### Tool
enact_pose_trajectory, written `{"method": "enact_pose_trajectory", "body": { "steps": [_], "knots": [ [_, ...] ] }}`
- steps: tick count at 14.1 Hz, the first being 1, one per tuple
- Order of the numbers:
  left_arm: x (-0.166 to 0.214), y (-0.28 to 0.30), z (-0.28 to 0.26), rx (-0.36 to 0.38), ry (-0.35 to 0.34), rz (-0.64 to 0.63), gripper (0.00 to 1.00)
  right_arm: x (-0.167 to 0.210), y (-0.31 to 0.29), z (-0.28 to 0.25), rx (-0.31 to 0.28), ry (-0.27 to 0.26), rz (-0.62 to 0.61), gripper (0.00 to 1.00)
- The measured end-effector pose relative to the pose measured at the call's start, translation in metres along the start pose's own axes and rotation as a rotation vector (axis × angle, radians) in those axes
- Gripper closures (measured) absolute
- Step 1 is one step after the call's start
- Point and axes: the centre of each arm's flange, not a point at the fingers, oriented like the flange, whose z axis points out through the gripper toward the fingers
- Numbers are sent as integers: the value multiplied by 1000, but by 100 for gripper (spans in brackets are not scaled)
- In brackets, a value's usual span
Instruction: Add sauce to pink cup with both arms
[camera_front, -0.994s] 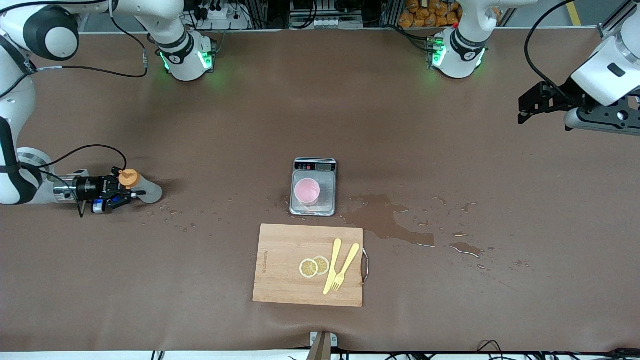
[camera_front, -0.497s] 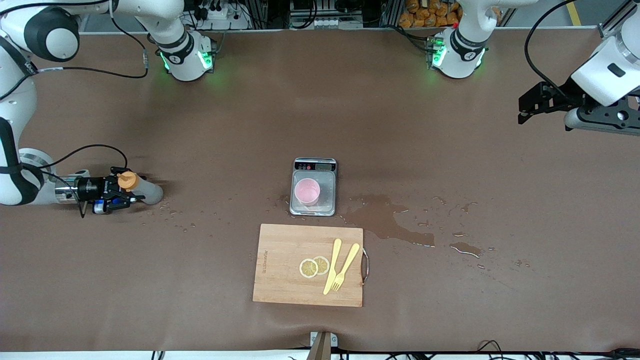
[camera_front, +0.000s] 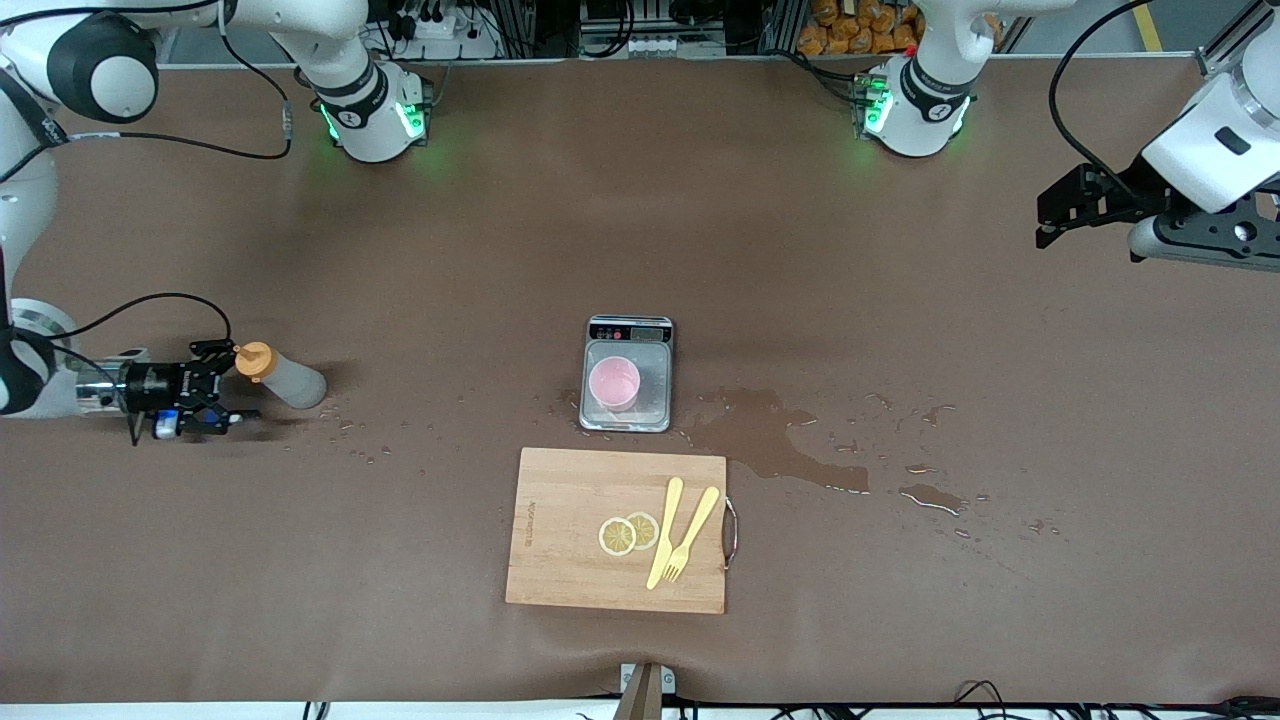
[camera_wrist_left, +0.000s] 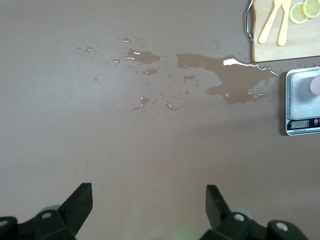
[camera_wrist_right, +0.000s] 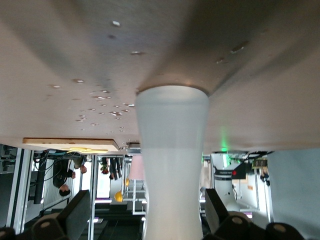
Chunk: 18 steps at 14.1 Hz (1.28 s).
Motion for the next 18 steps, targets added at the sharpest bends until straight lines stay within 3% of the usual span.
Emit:
{"method": "enact_pose_trajectory", "body": {
  "steps": [4,8,12,18],
  "knots": [
    [0,0,0,0,0,-1,0,-18,3,-56,-26,84,-40,0],
    [0,-3,0,-4,0,-7,0,-65,-21,-94,-89,219,-129,0],
    [0,-7,0,-9,0,-14,0,-146,-79,-58,-252,344,-248,0],
    [0,-10,0,-9,0,-19,0,-271,-130,21,-419,470,-424,0]
  ]
}}
